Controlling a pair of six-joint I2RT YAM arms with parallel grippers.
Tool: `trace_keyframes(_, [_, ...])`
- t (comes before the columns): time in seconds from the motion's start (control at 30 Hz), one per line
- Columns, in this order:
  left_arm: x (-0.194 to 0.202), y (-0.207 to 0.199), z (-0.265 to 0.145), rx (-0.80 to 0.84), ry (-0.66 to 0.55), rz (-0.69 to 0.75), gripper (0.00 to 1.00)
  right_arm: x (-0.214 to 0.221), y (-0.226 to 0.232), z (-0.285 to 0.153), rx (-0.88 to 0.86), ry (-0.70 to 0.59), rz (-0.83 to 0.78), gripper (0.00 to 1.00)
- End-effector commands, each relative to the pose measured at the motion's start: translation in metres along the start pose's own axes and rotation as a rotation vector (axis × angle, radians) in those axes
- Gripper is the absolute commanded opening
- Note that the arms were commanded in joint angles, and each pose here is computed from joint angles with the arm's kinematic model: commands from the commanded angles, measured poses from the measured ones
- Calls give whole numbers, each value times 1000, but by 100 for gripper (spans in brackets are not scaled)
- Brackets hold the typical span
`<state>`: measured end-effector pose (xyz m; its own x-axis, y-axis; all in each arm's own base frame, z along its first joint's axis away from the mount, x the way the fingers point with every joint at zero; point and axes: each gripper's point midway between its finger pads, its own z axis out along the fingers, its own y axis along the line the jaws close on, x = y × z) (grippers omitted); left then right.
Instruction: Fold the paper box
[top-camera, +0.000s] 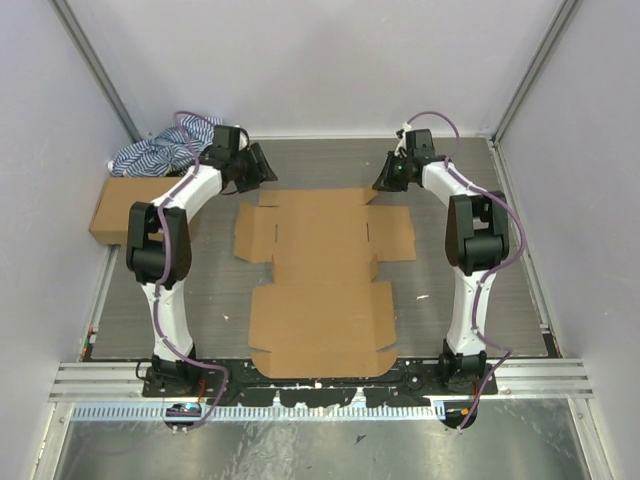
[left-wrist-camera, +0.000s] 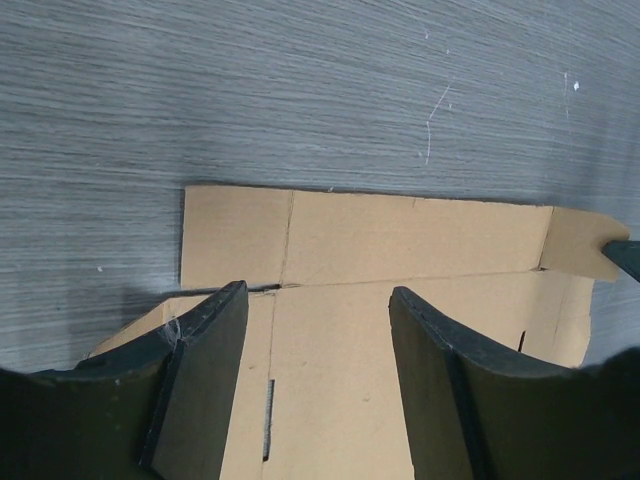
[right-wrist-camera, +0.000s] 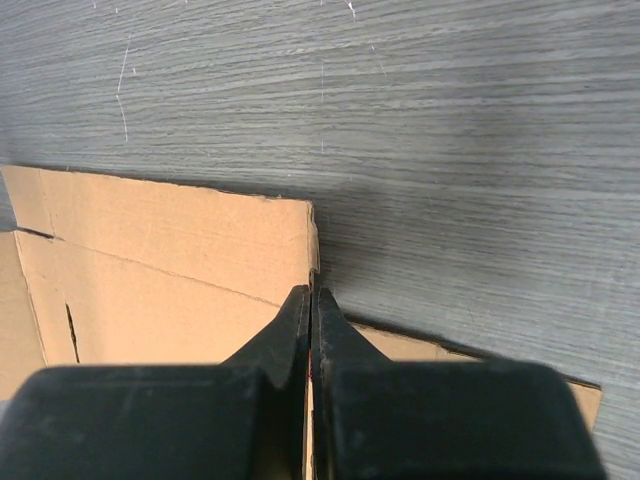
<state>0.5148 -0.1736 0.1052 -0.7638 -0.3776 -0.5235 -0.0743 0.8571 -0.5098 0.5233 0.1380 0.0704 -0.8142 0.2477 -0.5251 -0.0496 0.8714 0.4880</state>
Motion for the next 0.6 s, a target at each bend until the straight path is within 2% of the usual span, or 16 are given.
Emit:
trace_keyframes(0.0, [-11, -13, -23, 39, -36, 26, 66, -29, 35, -38, -69, -100, -54, 1])
trace_keyframes(0.37, [-5, -5, -25, 22, -40, 56, 66, -29, 73, -95, -203, -218, -167, 1])
trace_keyframes(0.57, [-6, -3, -25, 18, -45, 57, 66, -26, 81, -114, -214, -231, -196, 1])
